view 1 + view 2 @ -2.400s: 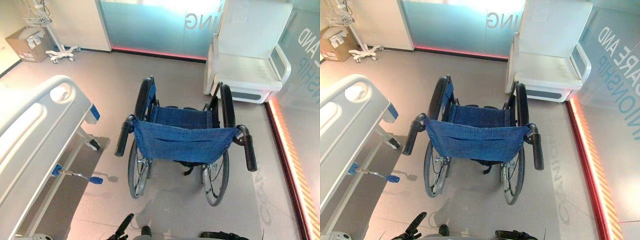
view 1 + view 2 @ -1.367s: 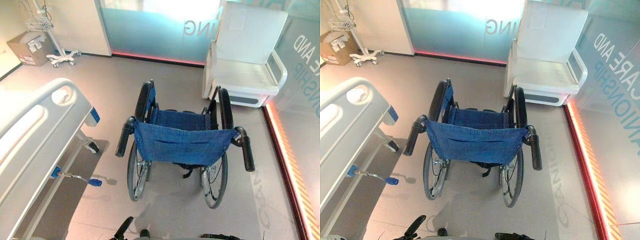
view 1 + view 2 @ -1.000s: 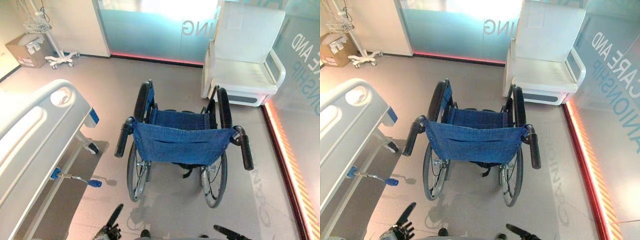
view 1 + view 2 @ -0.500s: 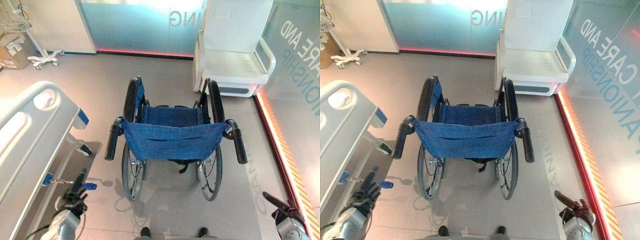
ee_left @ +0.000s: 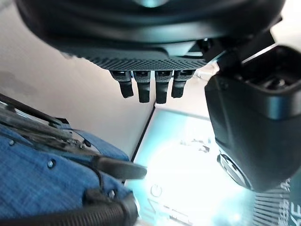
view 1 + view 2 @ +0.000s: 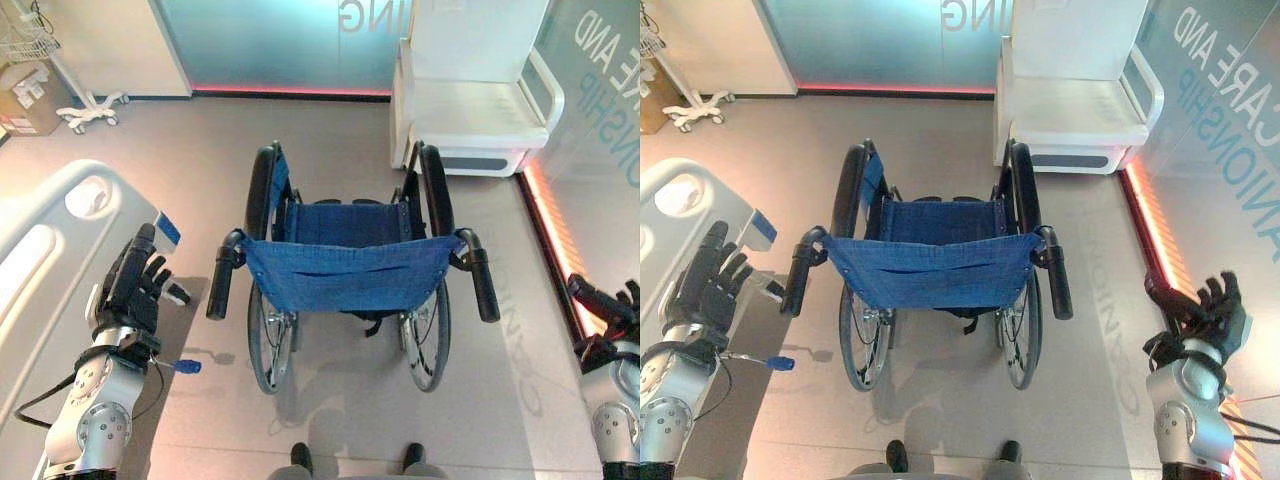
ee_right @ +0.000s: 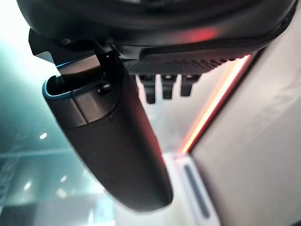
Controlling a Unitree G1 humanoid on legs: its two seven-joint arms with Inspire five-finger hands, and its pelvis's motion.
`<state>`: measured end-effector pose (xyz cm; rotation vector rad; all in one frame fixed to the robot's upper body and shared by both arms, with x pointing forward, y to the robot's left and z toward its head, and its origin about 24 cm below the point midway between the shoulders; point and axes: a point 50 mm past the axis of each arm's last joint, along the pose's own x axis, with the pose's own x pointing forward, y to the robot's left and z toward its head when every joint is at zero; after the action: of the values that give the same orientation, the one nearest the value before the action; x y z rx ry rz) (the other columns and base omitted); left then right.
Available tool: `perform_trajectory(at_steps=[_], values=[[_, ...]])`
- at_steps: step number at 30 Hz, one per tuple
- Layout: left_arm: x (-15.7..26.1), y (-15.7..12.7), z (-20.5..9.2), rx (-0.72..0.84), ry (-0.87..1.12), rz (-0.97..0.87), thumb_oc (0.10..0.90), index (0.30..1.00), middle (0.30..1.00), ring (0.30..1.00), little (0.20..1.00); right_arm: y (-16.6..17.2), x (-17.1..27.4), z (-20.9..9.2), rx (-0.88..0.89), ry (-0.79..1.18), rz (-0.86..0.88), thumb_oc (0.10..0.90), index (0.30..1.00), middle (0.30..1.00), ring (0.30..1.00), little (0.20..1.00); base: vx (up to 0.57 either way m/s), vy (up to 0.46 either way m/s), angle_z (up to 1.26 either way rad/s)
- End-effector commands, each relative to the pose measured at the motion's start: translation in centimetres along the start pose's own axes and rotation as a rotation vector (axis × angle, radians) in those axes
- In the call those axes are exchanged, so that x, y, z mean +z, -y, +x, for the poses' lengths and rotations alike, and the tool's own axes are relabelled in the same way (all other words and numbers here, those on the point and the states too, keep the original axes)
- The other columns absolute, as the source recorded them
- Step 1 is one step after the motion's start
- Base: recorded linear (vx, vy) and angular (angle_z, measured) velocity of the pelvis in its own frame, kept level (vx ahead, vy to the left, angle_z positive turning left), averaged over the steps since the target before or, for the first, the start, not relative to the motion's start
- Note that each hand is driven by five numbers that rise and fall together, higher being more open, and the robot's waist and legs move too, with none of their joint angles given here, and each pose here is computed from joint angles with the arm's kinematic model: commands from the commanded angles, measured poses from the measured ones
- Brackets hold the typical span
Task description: Push the wheelchair next to the bed
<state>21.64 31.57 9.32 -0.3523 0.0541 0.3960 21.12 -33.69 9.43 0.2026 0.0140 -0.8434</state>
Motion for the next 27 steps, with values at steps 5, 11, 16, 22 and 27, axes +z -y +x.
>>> perform_trajectory(at_steps=[5, 11, 16, 22, 27], values=[[5.4, 4.0, 0.4, -0.33, 0.103, 0.119, 0.8, 0.9, 0.9, 0.9, 0.9, -3.9, 9.3, -0.9, 0.276, 0.373, 0.069, 0.8, 0.9, 0.9, 0.9, 0.9, 0.0, 0.003, 0.01], [5.8, 3.4, 0.4, -0.36, 0.017, 0.384, 0.8, 0.9, 0.9, 0.9, 0.9, -4.9, 10.2, -1.8, 0.431, 0.37, 0.08, 0.8, 0.9, 0.9, 0.9, 0.9, 0.0, 0.0, 0.0], [7.0, 2.7, 0.1, -0.398, -0.029, 0.568, 0.8, 0.9, 0.9, 0.9, 0.9, -5.3, 10.7, -2.4, 0.507, 0.337, 0.106, 0.8, 0.9, 0.9, 0.9, 0.9, 0.0, 0.0, 0.0], [7.5, 4.9, -0.8, -0.559, -0.035, 0.542, 0.8, 0.9, 0.9, 0.9, 0.9, -6.7, 9.8, -3.6, 0.683, 0.22, 0.087, 0.8, 0.9, 0.9, 0.9, 0.9, 0.0, 0.0, 0.0], [7.0, 6.8, -1.4, -0.672, -0.05, 0.525, 0.8, 0.9, 0.9, 0.9, 0.9, -7.5, 9.1, -4.3, 0.76, 0.169, 0.009, 0.8, 0.9, 0.9, 0.9, 0.9, 0.0, 0.0, 0.0]])
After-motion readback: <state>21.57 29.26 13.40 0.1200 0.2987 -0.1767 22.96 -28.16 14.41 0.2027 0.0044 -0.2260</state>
